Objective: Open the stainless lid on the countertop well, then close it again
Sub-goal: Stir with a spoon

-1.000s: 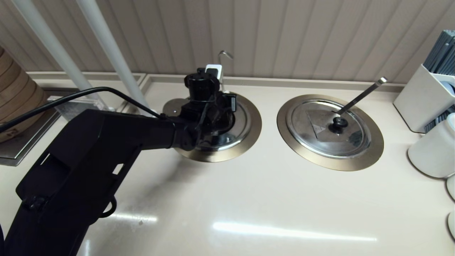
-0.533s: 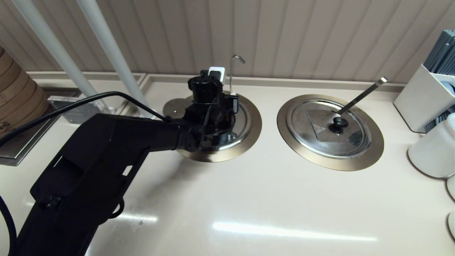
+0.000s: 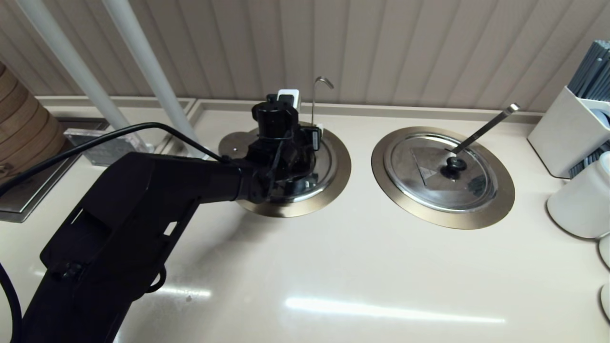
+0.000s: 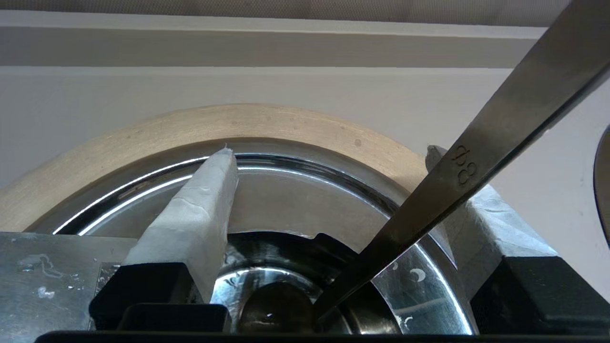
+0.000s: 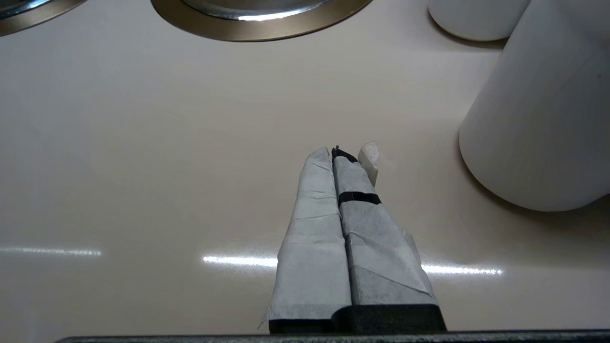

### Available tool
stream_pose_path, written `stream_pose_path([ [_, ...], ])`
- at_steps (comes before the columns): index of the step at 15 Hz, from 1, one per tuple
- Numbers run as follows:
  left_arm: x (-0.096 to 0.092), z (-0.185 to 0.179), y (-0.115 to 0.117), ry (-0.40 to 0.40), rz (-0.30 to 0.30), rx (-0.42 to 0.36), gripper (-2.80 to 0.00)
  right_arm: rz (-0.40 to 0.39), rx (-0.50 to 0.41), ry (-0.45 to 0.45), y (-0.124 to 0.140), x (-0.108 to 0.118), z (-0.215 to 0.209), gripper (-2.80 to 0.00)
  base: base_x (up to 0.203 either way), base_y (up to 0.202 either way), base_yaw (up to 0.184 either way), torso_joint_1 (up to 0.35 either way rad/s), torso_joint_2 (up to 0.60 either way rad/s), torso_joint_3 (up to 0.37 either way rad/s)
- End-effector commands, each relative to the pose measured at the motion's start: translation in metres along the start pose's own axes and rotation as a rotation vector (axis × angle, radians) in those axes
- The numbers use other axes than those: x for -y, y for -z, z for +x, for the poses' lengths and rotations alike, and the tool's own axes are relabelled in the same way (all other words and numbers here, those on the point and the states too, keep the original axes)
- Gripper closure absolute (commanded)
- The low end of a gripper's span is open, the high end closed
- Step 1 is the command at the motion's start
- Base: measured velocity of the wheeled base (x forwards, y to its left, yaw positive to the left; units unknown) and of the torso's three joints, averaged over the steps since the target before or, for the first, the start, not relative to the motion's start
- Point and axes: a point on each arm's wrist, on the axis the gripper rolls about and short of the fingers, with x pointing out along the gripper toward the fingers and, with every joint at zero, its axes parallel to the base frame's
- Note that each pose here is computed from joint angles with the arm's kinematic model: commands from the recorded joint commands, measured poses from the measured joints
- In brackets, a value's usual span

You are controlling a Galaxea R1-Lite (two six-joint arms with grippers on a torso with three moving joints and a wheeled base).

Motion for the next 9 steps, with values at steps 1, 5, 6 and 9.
stream_pose_path([
  [1,-0.001,-0.002,-0.005,-0.003,-0.017,0.008,-2.80,0.000,-0.004,-0.001,0.001,0.000,0.000,0.00,0.000,0.000,0.000,0.000,0.00,0.000],
  [5,-0.008,-0.014,-0.011,-0.022,-0.025,-0.022,-2.80,0.000,-0.004,0.000,0.001,0.000,0.000,0.00,0.000,0.000,0.000,0.000,0.00,0.000],
  [6,-0.010,-0.016,-0.014,-0.026,-0.026,-0.023,-2.80,0.000,-0.004,0.000,0.001,0.000,0.000,0.00,0.000,0.000,0.000,0.000,0.00,0.000],
  [9,-0.014,-0.021,-0.016,-0.033,-0.029,-0.035,-2.80,0.000,-0.004,0.000,0.001,0.000,0.000,0.00,0.000,0.000,0.000,0.000,0.00,0.000],
])
